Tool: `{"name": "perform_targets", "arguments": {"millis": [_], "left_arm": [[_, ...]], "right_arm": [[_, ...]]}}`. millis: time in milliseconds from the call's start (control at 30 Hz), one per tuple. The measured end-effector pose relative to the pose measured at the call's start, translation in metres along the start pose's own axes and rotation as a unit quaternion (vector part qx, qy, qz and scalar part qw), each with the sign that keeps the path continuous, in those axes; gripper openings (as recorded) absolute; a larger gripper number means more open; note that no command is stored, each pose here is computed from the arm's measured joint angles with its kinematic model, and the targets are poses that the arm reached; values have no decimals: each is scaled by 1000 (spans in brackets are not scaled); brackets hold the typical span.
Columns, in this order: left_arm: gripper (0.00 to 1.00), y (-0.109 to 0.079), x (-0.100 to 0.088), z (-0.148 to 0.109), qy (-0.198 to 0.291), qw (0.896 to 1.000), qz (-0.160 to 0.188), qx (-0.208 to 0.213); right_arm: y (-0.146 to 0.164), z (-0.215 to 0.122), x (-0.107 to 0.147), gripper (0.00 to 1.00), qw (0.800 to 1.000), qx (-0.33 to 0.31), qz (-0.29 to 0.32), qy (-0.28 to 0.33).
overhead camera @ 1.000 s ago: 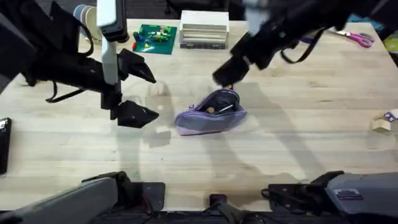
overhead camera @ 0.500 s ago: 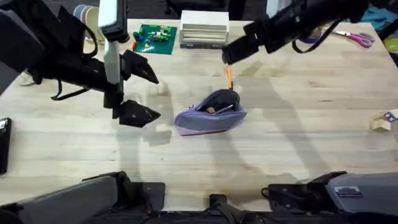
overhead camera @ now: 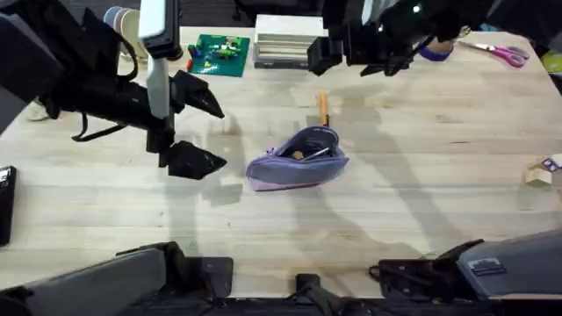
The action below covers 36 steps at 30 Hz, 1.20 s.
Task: Unzip the bag, pick up the pens from the table one at a time and place them inside, then zip the bag closed.
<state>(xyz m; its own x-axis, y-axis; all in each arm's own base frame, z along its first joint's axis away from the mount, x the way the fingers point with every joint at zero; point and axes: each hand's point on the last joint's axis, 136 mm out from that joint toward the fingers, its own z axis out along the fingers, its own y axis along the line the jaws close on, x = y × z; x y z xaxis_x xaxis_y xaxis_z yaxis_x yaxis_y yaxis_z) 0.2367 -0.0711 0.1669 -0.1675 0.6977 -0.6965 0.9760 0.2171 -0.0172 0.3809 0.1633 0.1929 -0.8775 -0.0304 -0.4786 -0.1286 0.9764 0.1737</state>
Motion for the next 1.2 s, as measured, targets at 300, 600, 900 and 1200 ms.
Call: {"name": "perform_targets", "arguments": {"millis": [300, 600, 900, 1200], "left_arm": [[993, 0, 0, 0, 0, 1000, 0, 0], [993, 0, 0, 0, 0, 1000, 0, 0], [993, 0, 0, 0, 0, 1000, 0, 0], [994, 0, 0, 0, 0, 1000, 0, 0]], "right_arm": [[-13, 23, 6, 998, 998, 38, 44, 21], [-19, 59, 17, 998, 996, 57, 50, 55], [-21, 101, 20, 998, 995, 63, 50, 68], [-21, 126, 17, 998, 995, 62, 50, 61]]}}
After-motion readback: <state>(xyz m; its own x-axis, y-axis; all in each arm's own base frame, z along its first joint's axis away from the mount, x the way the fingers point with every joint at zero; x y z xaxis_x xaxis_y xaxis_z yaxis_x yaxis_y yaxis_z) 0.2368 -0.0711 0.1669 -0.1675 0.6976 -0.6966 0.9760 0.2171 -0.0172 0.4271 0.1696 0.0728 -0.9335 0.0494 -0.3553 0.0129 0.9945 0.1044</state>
